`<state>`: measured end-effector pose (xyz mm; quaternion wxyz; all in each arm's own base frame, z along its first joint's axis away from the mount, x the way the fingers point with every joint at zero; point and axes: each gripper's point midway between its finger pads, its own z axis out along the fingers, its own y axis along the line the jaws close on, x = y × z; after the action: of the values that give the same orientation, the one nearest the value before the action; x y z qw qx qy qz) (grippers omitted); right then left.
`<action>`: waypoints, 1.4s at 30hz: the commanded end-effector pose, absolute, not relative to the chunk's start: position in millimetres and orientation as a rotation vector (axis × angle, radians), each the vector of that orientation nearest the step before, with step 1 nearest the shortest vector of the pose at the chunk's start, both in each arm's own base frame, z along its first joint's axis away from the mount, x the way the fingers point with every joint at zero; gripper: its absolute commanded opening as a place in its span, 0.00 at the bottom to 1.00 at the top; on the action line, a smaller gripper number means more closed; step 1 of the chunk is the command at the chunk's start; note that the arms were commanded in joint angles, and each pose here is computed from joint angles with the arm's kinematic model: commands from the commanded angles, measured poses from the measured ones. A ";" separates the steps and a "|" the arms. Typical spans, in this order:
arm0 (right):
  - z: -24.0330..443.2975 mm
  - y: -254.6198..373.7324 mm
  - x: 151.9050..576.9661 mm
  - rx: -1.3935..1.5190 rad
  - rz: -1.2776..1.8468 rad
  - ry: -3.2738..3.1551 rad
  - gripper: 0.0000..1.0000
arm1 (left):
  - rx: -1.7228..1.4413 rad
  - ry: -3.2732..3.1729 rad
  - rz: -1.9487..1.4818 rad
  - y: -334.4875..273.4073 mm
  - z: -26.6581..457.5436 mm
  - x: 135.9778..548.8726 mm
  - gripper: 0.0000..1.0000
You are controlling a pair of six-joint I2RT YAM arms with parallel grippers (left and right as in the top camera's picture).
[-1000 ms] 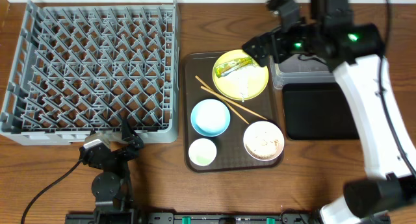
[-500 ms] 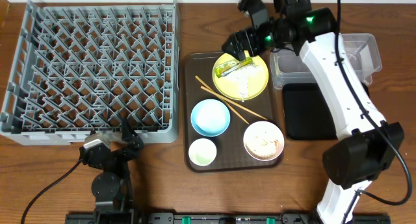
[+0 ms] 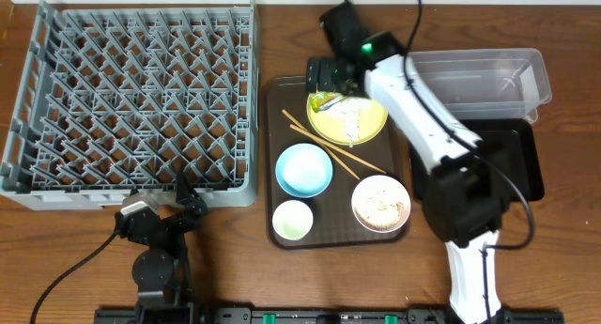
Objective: Sort waste into correct bins and load items into the dishwasher
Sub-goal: 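Reach the right gripper to the yellow plate and grasp wrapper and tissue, then carry the wrapper and tissue right and drop them into the clear bin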
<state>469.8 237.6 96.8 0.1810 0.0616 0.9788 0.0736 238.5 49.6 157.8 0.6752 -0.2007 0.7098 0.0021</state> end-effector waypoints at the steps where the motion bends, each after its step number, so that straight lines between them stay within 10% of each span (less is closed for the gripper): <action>1: 75.3 222.7 477.4 0.415 0.089 2.734 0.99 | -0.456 1.652 0.044 53.1 139.4 237.2 0.93; 15: -3.5 214.8 472.3 0.441 -0.025 2.847 0.98 | -0.456 1.652 0.044 53.1 139.4 237.2 0.93; 18: -3.9 214.6 472.1 0.435 -0.027 2.849 0.72 | -0.456 1.652 0.044 53.1 139.4 237.2 0.93; 23: -3.8 214.6 472.0 0.358 -0.037 2.860 0.01 | -0.456 1.652 0.044 53.1 139.4 237.2 0.93; 42: 236.9 121.2 498.9 0.420 0.149 2.431 0.01 | -0.456 1.652 0.044 53.1 139.4 237.2 0.93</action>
<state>494.7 159.1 198.6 0.2853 0.1362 0.9458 0.0745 238.5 49.6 157.8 0.6752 -0.2009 0.7097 0.0020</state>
